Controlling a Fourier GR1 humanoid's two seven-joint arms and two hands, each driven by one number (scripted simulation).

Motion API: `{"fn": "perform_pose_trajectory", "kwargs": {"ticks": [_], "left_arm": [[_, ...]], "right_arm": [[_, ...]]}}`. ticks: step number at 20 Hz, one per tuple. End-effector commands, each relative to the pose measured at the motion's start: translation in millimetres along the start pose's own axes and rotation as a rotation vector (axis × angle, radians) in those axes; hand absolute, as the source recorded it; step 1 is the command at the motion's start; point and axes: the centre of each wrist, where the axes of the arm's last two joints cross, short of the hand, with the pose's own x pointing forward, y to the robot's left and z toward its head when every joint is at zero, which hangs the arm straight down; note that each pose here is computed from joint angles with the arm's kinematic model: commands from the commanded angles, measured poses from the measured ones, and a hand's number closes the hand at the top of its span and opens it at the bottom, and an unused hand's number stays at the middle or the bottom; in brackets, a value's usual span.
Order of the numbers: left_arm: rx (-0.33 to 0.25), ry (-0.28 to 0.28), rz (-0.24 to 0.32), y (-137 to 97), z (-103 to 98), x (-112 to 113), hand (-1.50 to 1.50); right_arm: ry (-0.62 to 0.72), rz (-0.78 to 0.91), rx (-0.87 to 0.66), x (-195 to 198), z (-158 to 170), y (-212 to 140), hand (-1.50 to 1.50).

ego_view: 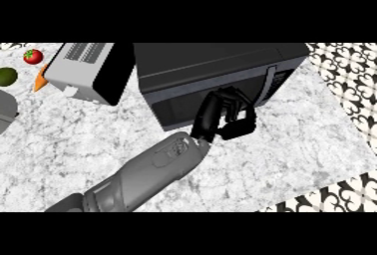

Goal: Pick up the milk, place it into the microwave and close the microwave

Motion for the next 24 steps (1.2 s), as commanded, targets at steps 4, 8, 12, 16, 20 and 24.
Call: {"fn": "perform_pose_trajectory", "kwargs": {"ticks": [4, 8, 12, 16, 20, 24], "left_arm": [[0.047, 0.008, 0.075, 11, -20, 9, 1.5], [0.108, 0.032, 0.092, 18, -22, 2, 1.5], [0.14, 0.012, 0.075, 18, -19, -4, 1.5], [0.152, -0.03, 0.094, 17, -19, -1, 1.5], [0.17, -0.042, 0.093, 19, -22, -2, 1.5], [0.176, -0.057, 0.11, 18, -25, 4, 1.5]], "right_arm": [[-0.03, -0.01, 0.016, 6, -8, -2, -1.5], [-0.041, -0.03, 0.022, 6, -7, -3, -1.5], [-0.036, -0.027, 0.048, 10, -11, -5, -1.5], [-0.053, -0.031, 0.081, 15, -17, -5, -1.5], [-0.044, -0.028, 0.121, 19, -20, -4, -1.5], [-0.046, -0.044, 0.145, 21, -22, -2, -1.5]]}}
